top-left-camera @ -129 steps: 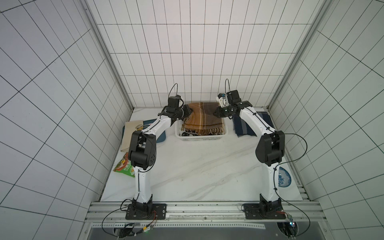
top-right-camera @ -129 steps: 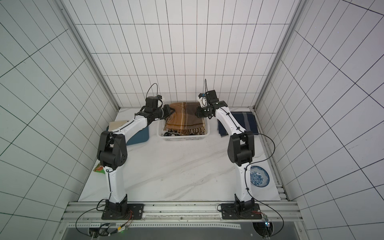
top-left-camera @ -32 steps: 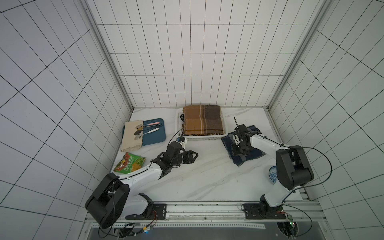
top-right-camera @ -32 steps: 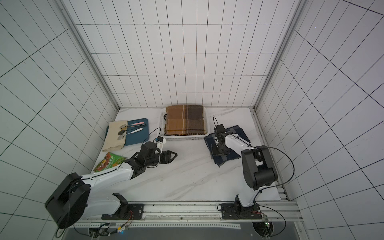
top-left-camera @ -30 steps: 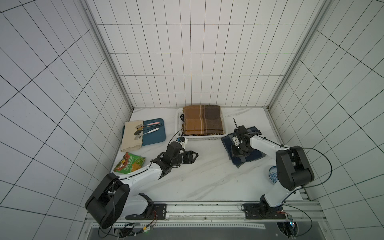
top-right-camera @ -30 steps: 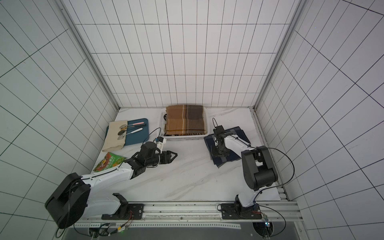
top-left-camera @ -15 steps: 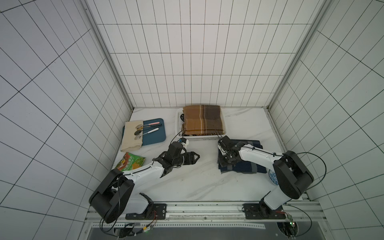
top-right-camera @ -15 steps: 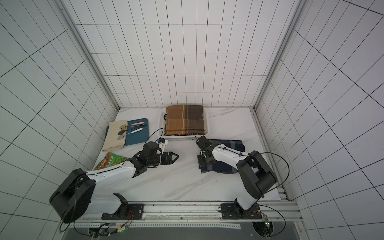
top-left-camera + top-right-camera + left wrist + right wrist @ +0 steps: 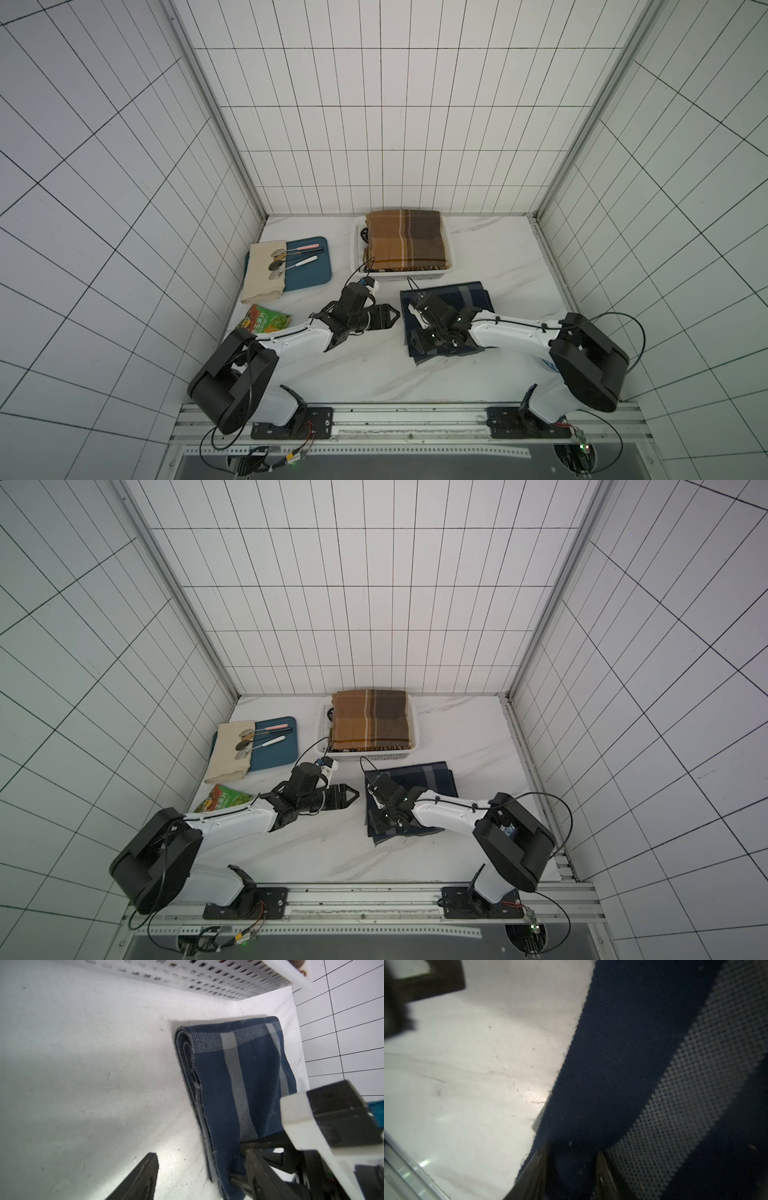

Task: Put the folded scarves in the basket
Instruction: Move the scarf to the center of the board, then pick up the scarf at the center of the board, then place the scarf in the basket, then reset both arms

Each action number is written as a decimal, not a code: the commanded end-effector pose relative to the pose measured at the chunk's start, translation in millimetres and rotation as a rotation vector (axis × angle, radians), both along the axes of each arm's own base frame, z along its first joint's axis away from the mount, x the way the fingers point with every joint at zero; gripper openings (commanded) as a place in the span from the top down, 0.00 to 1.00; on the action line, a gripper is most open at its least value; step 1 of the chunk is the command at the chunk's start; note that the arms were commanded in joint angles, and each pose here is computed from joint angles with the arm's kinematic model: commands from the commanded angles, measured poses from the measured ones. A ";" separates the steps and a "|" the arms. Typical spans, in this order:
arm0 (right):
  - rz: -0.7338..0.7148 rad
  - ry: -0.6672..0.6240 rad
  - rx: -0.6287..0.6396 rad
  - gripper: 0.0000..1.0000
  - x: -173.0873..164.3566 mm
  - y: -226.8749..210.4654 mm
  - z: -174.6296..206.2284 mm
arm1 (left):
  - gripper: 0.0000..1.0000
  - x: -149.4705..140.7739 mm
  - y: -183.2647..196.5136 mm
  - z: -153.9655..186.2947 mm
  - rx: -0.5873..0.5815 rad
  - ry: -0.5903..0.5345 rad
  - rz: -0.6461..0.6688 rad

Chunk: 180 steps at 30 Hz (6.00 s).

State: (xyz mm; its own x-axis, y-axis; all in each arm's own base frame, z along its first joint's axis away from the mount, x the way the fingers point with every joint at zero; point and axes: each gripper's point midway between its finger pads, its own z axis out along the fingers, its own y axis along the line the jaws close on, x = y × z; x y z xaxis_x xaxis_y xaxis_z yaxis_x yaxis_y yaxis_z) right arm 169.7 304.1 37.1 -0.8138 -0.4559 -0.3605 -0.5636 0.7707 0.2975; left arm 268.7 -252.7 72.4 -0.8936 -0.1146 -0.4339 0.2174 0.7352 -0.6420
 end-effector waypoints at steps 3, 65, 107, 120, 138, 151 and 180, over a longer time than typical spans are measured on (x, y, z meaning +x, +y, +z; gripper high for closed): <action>-0.054 -0.145 -0.014 0.51 14.0 -17.9 31.0 | 0.29 6.9 -2.4 -12.4 0.041 0.024 0.006; -0.288 0.343 0.280 0.77 60.8 -79.6 -40.8 | 0.76 -19.6 13.8 -81.7 0.086 0.250 -0.057; -0.282 -0.203 0.083 0.87 324.4 -56.3 108.6 | 0.96 277.2 38.9 107.6 -0.014 -0.160 0.310; -0.312 -0.275 0.015 0.55 327.2 -74.4 100.4 | 0.64 276.9 74.0 86.1 0.016 -0.132 0.372; -0.347 -0.703 -0.154 0.01 221.1 -133.3 180.1 | 0.03 170.5 153.8 164.5 0.209 -0.450 0.551; -0.461 -1.099 -0.326 0.01 176.0 -227.0 140.6 | 0.02 87.7 221.1 121.1 0.714 -0.787 0.615; -0.798 -0.862 -0.072 0.01 232.5 -323.2 55.5 | 0.02 143.7 286.5 41.3 0.591 -0.670 0.731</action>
